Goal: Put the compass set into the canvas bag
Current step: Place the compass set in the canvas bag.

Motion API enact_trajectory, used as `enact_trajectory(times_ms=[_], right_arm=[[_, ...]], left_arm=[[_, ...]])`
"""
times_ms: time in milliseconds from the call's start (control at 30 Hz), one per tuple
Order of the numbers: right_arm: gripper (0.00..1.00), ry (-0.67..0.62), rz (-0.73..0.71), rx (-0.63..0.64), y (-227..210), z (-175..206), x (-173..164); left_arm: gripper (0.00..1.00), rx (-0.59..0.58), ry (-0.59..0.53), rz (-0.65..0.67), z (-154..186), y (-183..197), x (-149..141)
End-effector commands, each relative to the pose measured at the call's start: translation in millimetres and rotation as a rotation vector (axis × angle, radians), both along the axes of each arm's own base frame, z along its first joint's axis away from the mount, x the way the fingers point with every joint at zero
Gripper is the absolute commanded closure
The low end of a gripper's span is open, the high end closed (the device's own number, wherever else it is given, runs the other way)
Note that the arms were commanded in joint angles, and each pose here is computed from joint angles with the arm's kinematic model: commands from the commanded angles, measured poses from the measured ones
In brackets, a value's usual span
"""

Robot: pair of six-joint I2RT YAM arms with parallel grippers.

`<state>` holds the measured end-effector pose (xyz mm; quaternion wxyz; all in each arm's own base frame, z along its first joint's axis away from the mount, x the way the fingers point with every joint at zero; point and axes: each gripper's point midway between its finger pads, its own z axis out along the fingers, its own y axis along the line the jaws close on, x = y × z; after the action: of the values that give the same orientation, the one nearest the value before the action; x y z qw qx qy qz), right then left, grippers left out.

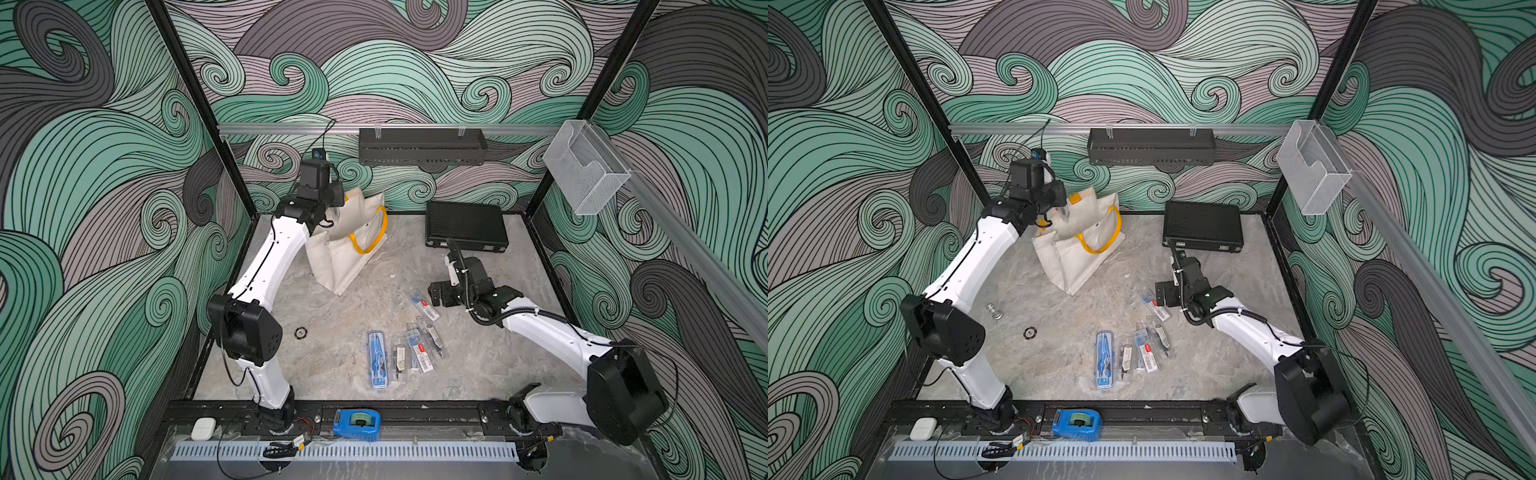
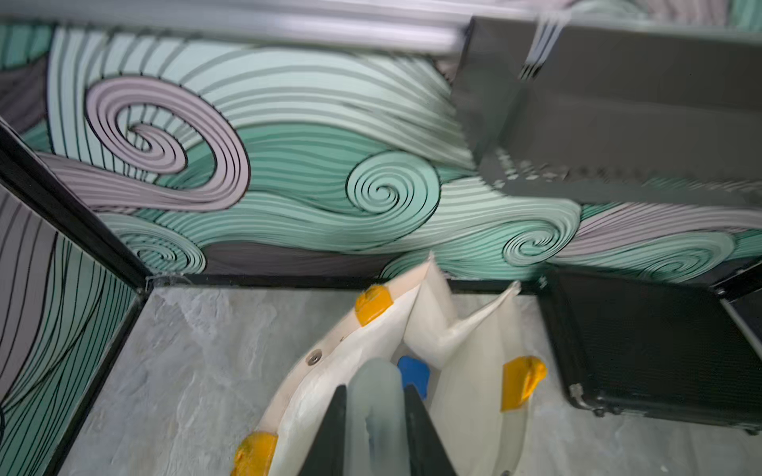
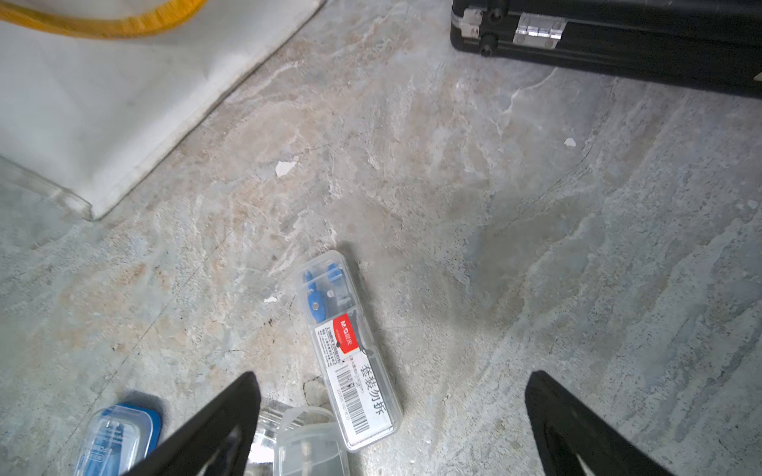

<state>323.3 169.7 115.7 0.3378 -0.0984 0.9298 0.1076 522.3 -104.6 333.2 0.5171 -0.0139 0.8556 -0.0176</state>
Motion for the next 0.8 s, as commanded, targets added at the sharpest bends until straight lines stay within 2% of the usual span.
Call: enact_trajectory(times_ms=[0, 133, 333, 600, 767], right_arm=[[0.00, 0.009, -0.013, 0.024, 3, 6, 5], [0.00, 0.030, -0.012, 0.020, 3, 0, 3], [0.00, 0.066, -0.029, -0.011, -1, -11, 1], [0.00, 0.090, -0.037, -0.019, -1, -14, 1], [0.00, 0.091, -0.040, -0.029, -3, -15, 1]], left_arm=[[0.93, 0.063, 0.152, 0.027, -58, 6, 4], [0.92, 0.054, 0.224, 0.000, -90, -1, 8], [0.87, 0.040, 0.289, -0.008, -114, -5, 6], [0.57, 0.018, 0.263, -0.016, -97, -7, 4], [0.33, -0.003, 0.223, -0.032, -74, -9, -2]])
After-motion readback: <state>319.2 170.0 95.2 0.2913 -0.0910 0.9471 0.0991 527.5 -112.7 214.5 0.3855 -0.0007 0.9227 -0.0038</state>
